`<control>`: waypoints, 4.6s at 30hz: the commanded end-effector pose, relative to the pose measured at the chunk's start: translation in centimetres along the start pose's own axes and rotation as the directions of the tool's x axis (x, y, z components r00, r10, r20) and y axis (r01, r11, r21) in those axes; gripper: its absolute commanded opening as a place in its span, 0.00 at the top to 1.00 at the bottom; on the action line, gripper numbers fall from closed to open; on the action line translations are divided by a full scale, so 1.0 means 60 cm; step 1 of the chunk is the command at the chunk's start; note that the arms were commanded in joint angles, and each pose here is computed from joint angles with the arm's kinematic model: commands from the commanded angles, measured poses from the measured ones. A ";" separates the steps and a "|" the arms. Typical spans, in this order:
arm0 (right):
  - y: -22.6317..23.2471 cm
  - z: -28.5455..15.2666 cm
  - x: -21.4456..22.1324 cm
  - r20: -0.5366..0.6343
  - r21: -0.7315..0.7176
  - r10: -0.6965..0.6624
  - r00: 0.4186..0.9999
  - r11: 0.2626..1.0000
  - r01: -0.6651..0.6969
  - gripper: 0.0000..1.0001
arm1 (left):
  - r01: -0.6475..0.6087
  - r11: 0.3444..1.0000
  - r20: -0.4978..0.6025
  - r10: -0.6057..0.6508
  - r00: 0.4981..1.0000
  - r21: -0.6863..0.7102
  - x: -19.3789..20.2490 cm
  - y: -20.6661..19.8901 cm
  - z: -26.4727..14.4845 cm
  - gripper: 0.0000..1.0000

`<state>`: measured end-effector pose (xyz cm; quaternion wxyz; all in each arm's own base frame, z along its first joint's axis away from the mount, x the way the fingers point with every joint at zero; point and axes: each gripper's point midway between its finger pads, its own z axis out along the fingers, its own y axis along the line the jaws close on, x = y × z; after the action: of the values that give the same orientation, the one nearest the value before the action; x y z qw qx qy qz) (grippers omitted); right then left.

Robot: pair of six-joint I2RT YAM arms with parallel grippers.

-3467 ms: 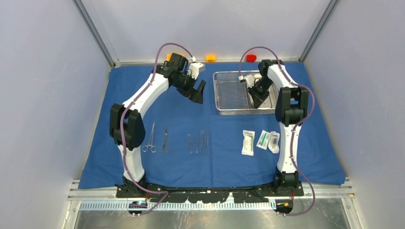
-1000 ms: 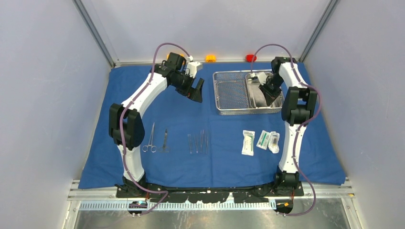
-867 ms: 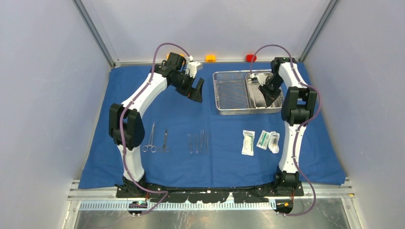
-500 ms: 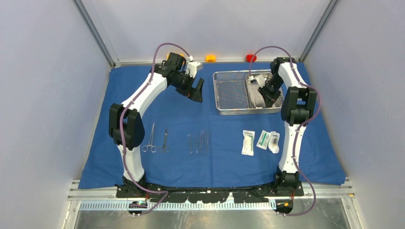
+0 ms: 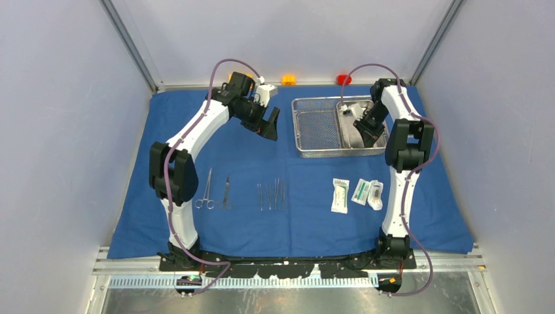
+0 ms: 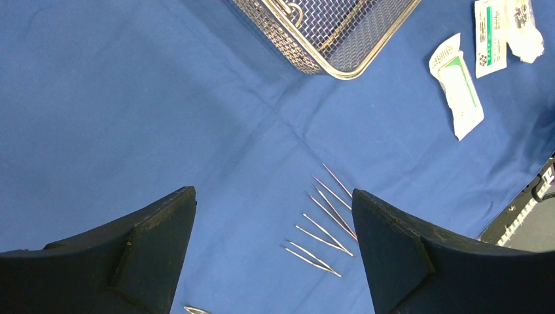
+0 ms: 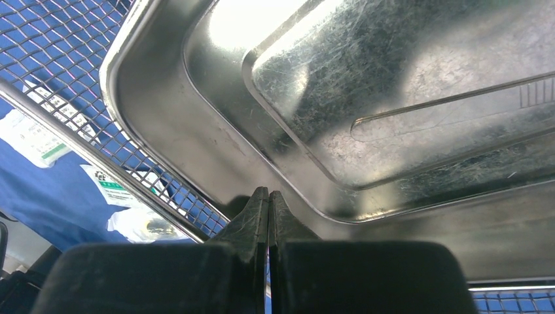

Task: Open and lay out the surgical kit
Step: Adjust the medical item in the container.

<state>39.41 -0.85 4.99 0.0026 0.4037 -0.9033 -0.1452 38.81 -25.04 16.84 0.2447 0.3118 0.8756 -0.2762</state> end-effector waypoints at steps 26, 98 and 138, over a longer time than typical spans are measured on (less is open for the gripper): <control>-0.018 0.018 0.026 -0.070 0.059 0.034 0.997 0.998 -0.030 1.00 | -0.033 0.999 0.084 0.032 0.996 0.010 -0.038 -0.021 -0.041 0.10; 0.059 0.066 -0.136 0.293 -0.045 0.151 0.944 0.989 -0.144 1.00 | -0.036 0.999 0.073 0.036 0.997 0.005 -0.037 -0.016 -0.041 0.09; -0.206 -0.090 -0.152 0.650 0.311 0.394 0.649 0.642 -0.701 0.61 | -0.027 0.999 0.072 0.025 0.997 0.024 -0.044 -0.017 -0.036 0.09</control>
<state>52.58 -4.11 5.58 -0.2650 0.0521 -0.9625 0.0264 39.11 -25.12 18.19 0.2562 0.3128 0.8703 -0.2811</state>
